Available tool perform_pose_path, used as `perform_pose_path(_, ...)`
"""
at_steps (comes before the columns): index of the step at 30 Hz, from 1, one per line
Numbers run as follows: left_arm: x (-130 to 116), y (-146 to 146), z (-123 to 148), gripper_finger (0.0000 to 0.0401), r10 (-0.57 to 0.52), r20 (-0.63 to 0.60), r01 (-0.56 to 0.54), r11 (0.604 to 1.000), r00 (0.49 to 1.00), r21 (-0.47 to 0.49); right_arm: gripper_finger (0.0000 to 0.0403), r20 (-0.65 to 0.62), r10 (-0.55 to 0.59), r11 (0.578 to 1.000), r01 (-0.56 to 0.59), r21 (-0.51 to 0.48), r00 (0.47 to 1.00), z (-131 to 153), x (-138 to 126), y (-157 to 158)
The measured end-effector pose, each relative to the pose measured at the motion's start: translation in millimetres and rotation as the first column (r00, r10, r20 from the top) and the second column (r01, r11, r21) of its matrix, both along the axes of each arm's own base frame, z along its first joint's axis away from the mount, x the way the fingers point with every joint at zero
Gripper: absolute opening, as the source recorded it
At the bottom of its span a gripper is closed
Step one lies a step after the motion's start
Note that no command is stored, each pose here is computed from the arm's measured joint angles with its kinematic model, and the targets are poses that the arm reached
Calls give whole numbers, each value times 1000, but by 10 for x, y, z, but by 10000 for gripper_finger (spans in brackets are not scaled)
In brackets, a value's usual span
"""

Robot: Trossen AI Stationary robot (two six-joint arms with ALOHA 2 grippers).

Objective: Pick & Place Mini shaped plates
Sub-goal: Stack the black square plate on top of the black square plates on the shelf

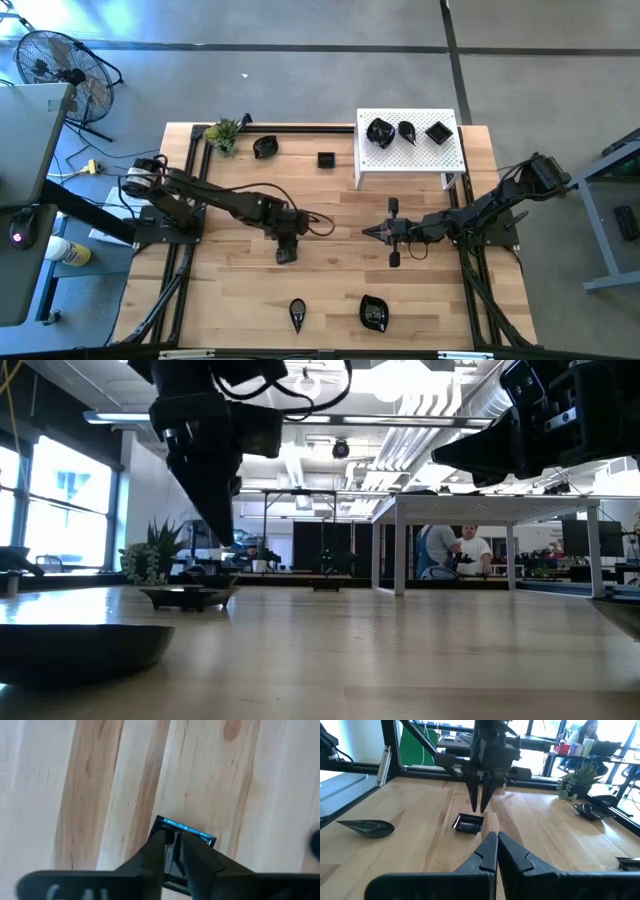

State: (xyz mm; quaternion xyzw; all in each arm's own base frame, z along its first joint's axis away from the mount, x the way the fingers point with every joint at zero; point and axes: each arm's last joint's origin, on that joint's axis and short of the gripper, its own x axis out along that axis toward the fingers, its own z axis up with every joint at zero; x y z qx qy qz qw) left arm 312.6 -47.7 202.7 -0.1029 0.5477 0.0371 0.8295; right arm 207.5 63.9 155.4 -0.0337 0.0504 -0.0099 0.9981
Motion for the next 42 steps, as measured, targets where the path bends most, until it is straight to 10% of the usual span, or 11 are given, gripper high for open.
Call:
perform_pose_path(7, -5, 174, -146, 124, -82, -72, 80, 996, 994, -26, 0, 2, 0, 1000, 0, 5, 1000, 2, 0, 0)
perform_pose_path(22, 71, 240, -419, 126, -229, -138, 220, 972, 964, -78, 0, 15, 7, 1000, -7, 10, 1000, 15, 1, 3)
perform_pose_path(42, 189, 248, -275, 3, -129, -41, 121, 980, 991, -158, 0, 14, 7, 1000, -7, 9, 1000, 14, 1, 3)
